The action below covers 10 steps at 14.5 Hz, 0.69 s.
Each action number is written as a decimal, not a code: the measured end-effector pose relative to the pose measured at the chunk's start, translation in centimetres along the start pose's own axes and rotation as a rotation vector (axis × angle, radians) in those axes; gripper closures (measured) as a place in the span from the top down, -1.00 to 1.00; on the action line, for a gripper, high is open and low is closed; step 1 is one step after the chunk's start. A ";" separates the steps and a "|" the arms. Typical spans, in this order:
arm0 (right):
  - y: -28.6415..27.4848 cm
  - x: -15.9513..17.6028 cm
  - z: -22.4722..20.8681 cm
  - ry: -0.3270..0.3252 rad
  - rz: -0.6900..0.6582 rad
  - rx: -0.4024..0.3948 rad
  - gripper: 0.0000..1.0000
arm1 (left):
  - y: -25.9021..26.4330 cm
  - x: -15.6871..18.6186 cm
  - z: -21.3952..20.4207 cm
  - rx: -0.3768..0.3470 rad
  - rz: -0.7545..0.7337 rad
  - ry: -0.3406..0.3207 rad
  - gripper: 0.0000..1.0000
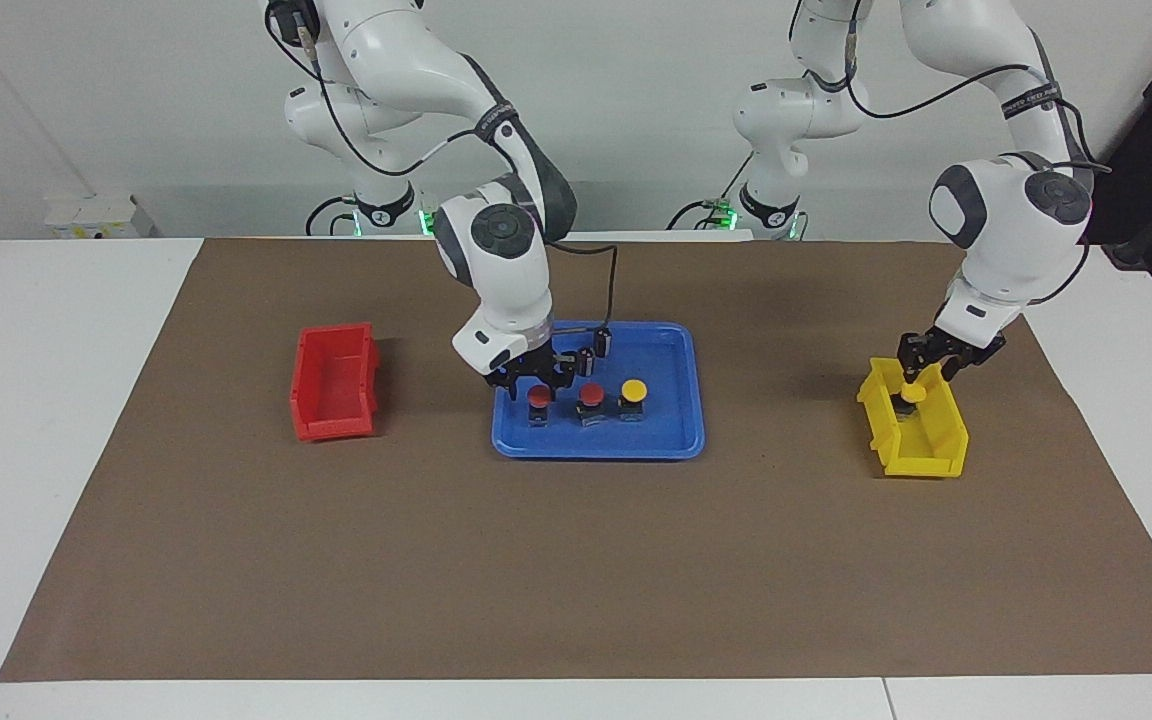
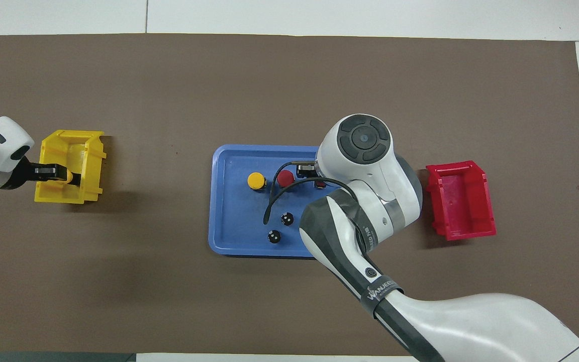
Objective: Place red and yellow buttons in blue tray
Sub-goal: 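Carry the red button into the tray while the left gripper grasps another yellow button, then withdraw the right gripper to rest while the left gripper lifts the yellow button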
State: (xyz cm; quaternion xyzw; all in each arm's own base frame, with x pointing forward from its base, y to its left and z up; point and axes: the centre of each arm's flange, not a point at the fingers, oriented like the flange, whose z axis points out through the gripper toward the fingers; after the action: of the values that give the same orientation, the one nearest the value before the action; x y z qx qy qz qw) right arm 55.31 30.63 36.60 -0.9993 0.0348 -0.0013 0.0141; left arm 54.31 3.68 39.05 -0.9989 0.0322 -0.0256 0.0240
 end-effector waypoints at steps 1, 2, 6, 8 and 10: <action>0.6 0.5 -1.2 0.013 0.001 -0.019 0.87 | 0.1 0.1 0.4 -0.003 -0.003 0.003 0.22; 1.7 1.6 -3.5 0.024 0.020 -0.031 1.00 | 0.2 0.3 0.7 -0.007 -0.005 0.009 0.22; 12.6 5.8 -16.6 0.034 0.113 -0.061 1.00 | 0.2 0.7 1.9 -0.007 -0.008 0.015 0.15; 19.2 6.0 -20.3 0.010 0.094 -0.075 1.00 | 0.2 0.6 2.3 -0.009 -0.030 0.009 -0.07; 24.4 5.2 -22.2 -0.036 0.068 -0.086 1.00 | 0.2 0.7 2.3 -0.009 -0.055 0.010 -0.19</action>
State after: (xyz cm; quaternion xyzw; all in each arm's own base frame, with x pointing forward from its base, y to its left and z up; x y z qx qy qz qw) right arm 58.69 5.29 58.06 -0.9971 0.0684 0.0189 -0.0283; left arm 55.08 3.55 36.76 -0.9993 0.0050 -0.0310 0.0189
